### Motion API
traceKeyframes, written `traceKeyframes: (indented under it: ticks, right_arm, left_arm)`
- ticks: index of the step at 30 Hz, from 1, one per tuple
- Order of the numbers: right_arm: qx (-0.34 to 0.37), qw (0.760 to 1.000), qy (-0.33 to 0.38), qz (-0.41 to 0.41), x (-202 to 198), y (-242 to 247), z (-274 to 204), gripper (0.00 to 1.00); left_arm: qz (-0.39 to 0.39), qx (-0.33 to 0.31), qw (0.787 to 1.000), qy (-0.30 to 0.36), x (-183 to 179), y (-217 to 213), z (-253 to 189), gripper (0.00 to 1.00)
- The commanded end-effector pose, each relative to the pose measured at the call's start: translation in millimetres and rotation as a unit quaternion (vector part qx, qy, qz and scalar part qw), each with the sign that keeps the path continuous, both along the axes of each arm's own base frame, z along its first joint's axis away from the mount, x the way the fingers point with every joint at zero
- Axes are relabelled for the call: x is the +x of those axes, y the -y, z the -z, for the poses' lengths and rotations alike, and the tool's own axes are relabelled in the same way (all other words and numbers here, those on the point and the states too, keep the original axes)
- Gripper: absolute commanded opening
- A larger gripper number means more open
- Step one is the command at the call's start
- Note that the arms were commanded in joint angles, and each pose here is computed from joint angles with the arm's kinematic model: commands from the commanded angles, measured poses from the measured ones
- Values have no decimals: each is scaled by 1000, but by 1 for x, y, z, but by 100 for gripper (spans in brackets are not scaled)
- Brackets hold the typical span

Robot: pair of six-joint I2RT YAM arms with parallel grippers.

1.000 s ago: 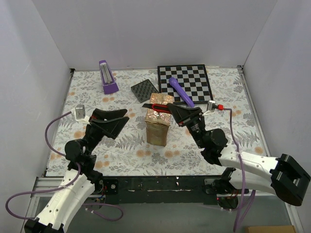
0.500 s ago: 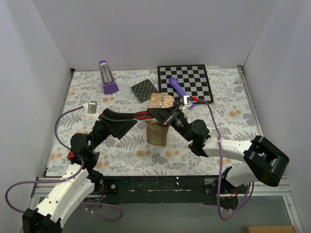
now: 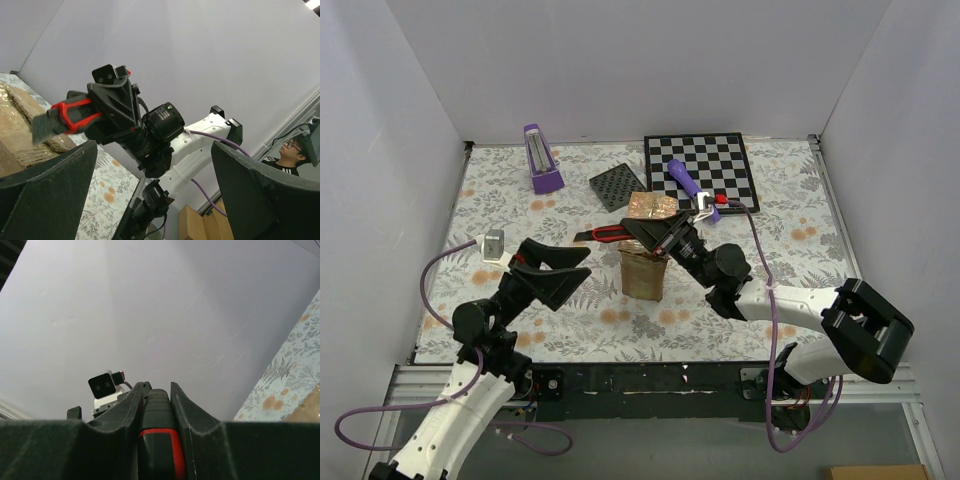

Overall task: Unpack the express box
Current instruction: Place the knife at the center of the board.

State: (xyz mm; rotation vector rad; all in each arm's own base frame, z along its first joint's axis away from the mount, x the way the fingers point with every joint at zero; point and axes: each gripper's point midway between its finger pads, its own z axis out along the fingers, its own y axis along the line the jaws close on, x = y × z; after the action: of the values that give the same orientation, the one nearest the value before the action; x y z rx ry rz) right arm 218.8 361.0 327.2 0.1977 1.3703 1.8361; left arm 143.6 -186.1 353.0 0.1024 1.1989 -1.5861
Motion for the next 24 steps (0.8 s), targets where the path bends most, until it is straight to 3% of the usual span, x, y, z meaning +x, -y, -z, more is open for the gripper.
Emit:
traceKeyframes:
  ticks: [1, 8, 14, 21, 24]
  right_arm:
    - [227, 958, 172, 13, -40, 63, -136, 1]
    - [229, 953, 196, -25, -49, 48, -150, 1]
    - [207, 954, 209, -62, -61, 35, -146, 1]
    - [187, 959, 196, -78, -65, 25, -131, 1]
    - [181, 961, 192, -81, -65, 23, -126, 1]
  left_arm:
    - [8, 18, 999, -32, 7, 6, 14, 98]
    - [23, 39, 998, -41, 20, 18, 15, 98]
    - [-30, -16, 999, -8, 33, 3, -13, 98]
    - [-36, -57, 998, 21, 35, -1, -33, 98]
    - [-27, -55, 998, 23, 37, 2, -33, 90]
